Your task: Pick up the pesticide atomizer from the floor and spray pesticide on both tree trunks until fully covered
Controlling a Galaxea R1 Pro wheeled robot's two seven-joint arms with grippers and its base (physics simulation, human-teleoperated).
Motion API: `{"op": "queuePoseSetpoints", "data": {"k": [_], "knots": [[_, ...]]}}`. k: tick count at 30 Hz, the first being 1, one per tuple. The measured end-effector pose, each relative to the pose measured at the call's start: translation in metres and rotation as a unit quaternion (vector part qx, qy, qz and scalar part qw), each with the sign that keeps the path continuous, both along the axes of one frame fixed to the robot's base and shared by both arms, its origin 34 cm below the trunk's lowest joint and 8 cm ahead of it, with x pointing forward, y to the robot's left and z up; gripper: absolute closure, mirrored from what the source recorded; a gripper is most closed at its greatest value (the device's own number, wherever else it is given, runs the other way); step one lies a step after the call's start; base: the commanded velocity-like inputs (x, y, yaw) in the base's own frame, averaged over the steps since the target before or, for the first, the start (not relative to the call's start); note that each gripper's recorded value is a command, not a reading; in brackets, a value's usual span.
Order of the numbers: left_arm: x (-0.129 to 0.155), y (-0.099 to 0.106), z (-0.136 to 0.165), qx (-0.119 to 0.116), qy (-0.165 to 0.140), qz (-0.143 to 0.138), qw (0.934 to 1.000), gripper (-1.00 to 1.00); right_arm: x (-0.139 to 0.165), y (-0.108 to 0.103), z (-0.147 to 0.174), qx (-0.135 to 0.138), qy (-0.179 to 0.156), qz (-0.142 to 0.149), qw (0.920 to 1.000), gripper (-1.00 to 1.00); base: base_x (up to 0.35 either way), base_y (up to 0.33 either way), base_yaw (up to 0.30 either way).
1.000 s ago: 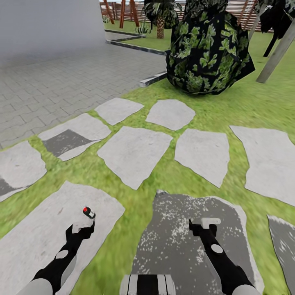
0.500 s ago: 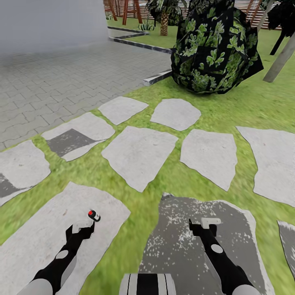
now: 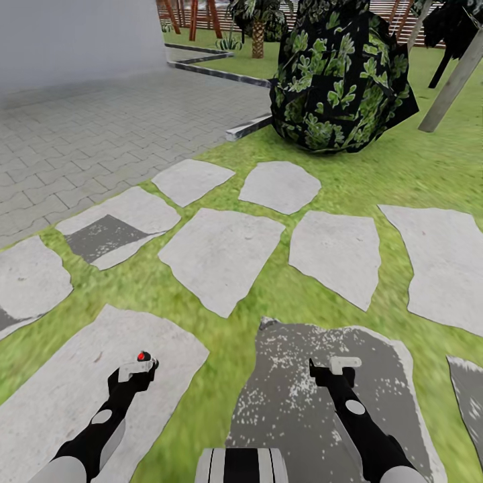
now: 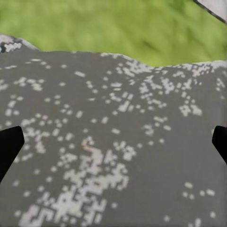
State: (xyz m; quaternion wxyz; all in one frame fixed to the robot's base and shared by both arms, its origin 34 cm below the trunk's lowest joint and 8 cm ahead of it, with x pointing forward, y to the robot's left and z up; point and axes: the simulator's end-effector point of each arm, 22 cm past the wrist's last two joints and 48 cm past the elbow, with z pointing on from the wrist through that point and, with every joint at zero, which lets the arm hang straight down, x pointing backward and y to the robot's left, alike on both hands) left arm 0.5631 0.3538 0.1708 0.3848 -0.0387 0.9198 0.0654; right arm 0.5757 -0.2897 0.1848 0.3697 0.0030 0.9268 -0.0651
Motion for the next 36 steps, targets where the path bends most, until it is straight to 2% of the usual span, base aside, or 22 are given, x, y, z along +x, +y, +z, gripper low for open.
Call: {"op": "queuePoseSetpoints", "data": {"k": [21, 36], "knots": [[0.000, -0.001, 0.000, 0.001, -0.001, -0.003, 1.0000, -1.00, 0.000, 0.000, 0.000, 0.000, 0.000, 0.000, 1.0000, -1.00, 0.055, 0.000, 0.000], [-0.029, 0.001, -0.040, 0.001, 0.040, -0.001, 0.9992, -1.00, -0.028, 0.000, -0.042, 0.000, 0.042, 0.000, 0.9991, -1.00, 0.000, 0.000, 0.000]]}}
